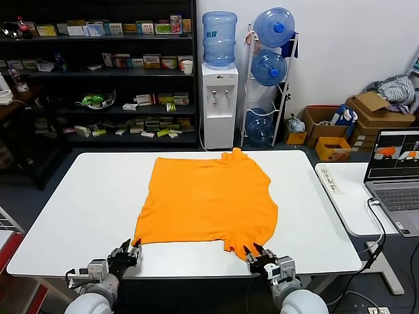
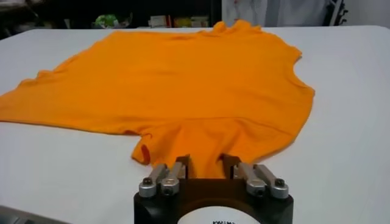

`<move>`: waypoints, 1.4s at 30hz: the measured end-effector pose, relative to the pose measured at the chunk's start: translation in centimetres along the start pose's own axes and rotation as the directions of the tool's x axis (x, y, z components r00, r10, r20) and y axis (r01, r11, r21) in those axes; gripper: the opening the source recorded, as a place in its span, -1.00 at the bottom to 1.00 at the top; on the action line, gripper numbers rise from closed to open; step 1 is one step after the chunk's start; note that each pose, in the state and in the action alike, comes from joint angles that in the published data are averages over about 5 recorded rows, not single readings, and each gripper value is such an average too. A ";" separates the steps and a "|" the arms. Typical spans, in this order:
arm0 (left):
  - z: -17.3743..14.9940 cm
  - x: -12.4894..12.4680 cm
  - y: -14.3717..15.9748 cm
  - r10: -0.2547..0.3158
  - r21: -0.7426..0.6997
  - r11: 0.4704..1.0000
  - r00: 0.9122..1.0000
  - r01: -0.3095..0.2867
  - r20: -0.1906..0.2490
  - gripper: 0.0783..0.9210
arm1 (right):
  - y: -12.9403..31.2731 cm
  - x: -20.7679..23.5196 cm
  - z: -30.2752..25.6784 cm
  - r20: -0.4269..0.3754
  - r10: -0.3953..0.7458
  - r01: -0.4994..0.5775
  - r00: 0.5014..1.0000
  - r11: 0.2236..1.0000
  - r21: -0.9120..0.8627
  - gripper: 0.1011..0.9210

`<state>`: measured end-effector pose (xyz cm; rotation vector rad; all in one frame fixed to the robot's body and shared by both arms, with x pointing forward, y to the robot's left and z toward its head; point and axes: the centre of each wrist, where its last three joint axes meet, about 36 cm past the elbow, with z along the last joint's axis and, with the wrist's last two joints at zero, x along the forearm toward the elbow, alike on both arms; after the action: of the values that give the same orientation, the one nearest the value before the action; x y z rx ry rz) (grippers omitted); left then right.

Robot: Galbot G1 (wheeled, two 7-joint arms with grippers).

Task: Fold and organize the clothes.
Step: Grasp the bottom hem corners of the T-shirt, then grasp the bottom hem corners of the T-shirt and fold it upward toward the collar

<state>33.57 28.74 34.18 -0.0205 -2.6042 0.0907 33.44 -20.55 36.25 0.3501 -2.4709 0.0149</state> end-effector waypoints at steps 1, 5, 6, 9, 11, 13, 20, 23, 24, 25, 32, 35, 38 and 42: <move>0.0 0.0 0.0 0.001 0.000 1.000 1.000 -0.001 0.001 -0.53 | 0.0 0.1 0.0 0.000 0.000 0.000 1.000 1.000 0.001 -0.72; 0.2 0.2 -0.1 0.005 0.004 1.000 1.000 -0.005 0.005 -0.80 | -0.1 0.6 0.1 0.004 0.003 -0.003 1.000 1.000 0.001 -0.92; 0.2 0.2 -0.1 0.007 0.005 1.000 1.000 -0.007 0.006 -0.85 | -0.1 0.7 0.2 0.005 0.004 -0.004 1.000 1.000 0.000 -0.93; 0.2 0.5 -0.1 0.008 0.009 1.000 1.000 -0.009 0.008 -0.95 | -0.2 1.2 0.2 0.012 0.005 -0.005 1.000 1.000 -0.002 -0.94; 0.2 0.9 -0.1 0.008 0.012 1.000 1.000 -0.009 0.008 -0.96 | -0.3 1.7 0.3 0.018 0.006 -0.006 1.000 1.000 -0.004 -0.94; 0.0 1.5 0.0 0.009 0.016 1.000 1.000 -0.009 0.008 -0.96 | -0.4 2.3 0.3 0.023 0.008 -0.008 1.000 1.000 -0.005 -0.94; -0.9 4.9 -0.3 0.018 0.036 0.999 1.000 -0.018 -0.005 -0.96 | -0.9 5.9 0.8 0.029 0.017 -0.017 0.999 1.000 0.008 -0.94; -1.3 6.7 -0.8 0.025 0.046 0.999 1.000 -0.024 -0.017 -0.96 | -1.1 7.6 1.0 0.030 0.022 -0.022 0.999 1.000 0.019 -0.94; -1.4 7.3 -1.1 0.028 0.050 0.998 0.999 -0.027 -0.021 -0.96 | -1.0 8.1 1.1 0.029 0.023 -0.024 0.999 0.999 0.022 -0.94; -1.4 7.9 -1.3 0.030 0.053 0.998 0.999 -0.029 -0.026 -0.96 | -1.0 8.6 1.2 0.029 0.023 -0.024 0.999 0.999 0.026 -0.94; -1.6 10.3 -2.6 0.050 0.083 0.995 0.998 -0.047 -0.036 -0.96 | -0.7 10.1 1.4 0.054 0.023 -0.024 0.998 0.999 0.024 -0.94; -1.9 10.1 -2.8 0.058 0.101 0.993 0.998 -0.055 -0.020 -0.96 | -0.8 9.6 1.0 0.090 0.032 -0.034 0.995 0.999 0.015 -0.94; -2.2 9.0 -2.7 0.062 0.116 0.991 0.998 -0.061 0.002 -0.96 | -1.1 8.3 0.4 0.128 0.048 -0.049 0.991 0.999 0.004 -0.94; -3.2 6.5 -2.3 0.065 0.118 0.991 0.997 -0.070 0.041 -0.96 | -1.9 6.0 -1.0 0.171 0.069 -0.069 0.983 0.998 -0.005 -0.94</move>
<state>29.62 26.87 40.38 -0.0646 -2.6306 0.2734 29.88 -23.74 40.50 0.2754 -2.6521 0.0156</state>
